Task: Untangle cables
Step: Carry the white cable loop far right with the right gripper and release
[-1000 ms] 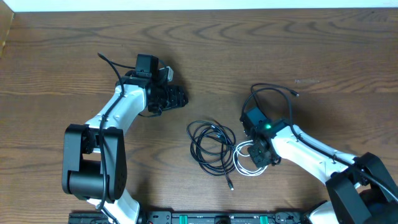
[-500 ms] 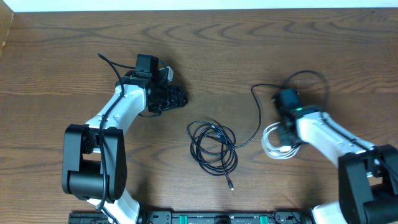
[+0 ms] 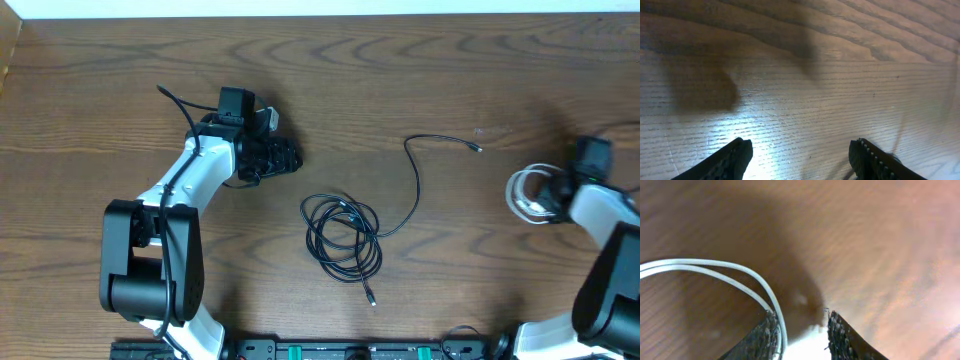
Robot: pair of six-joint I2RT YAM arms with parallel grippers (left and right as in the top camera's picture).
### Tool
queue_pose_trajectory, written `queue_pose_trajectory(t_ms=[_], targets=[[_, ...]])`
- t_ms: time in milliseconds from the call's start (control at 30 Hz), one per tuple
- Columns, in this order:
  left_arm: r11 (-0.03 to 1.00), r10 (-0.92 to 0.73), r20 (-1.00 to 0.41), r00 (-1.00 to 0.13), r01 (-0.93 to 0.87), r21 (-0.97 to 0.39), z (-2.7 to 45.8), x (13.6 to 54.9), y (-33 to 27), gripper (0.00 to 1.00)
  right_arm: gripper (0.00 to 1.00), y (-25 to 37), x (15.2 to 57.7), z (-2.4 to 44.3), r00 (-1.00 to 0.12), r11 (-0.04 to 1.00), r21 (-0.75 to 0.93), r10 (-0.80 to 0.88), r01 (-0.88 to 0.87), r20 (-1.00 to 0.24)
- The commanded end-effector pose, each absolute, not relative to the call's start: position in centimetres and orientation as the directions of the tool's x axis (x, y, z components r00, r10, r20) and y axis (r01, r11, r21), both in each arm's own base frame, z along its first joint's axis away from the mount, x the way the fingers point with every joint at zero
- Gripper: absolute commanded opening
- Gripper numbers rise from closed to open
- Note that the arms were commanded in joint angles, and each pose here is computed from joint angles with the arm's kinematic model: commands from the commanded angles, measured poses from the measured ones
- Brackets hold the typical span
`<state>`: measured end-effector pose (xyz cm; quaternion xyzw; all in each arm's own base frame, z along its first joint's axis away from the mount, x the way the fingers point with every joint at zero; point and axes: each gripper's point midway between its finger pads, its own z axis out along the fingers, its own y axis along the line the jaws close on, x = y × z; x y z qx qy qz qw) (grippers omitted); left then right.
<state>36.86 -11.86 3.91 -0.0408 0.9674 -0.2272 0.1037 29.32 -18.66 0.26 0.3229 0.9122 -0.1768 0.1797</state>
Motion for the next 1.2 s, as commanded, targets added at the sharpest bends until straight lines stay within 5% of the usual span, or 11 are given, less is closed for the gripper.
queue_pose_trajectory(t_ms=[0,67,233,567,633,1167], targets=[[0.899,-0.136,-0.158,-0.978,-0.055,-0.435,3.1,36.4,-11.5,0.67,0.31,-20.8,27.7,-0.8,-0.61,0.632,-0.117,0.657,0.766,-0.443],[0.898,-0.138,-0.157,-0.978,-0.057,-0.435,3.1,36.4,-11.5,0.67,0.3,-22.2,27.7,-0.6,-0.557,0.604,-0.059,0.687,0.795,-0.466],[0.897,-0.146,-0.154,-0.977,-0.066,-0.437,3.1,36.4,-11.6,0.67,0.51,-24.5,28.9,0.9,-0.479,0.579,0.047,0.715,0.814,-0.51],[0.897,-0.147,-0.155,-0.977,-0.065,-0.437,3.1,36.4,-11.6,0.67,0.78,-27.3,33.0,10.5,-0.58,0.675,-0.02,0.619,0.738,-0.529],[0.897,-0.147,-0.157,-0.977,-0.064,-0.438,3.1,36.5,-11.6,0.67,0.99,-26.8,33.2,11.4,-0.572,0.67,0.017,0.646,0.742,-0.505],[0.892,-0.152,-0.152,-0.977,-0.07,-0.446,3.2,36.5,-11.7,0.68,0.99,-23.4,32.5,9.7,-0.617,0.698,0.119,0.689,0.706,-0.382]])
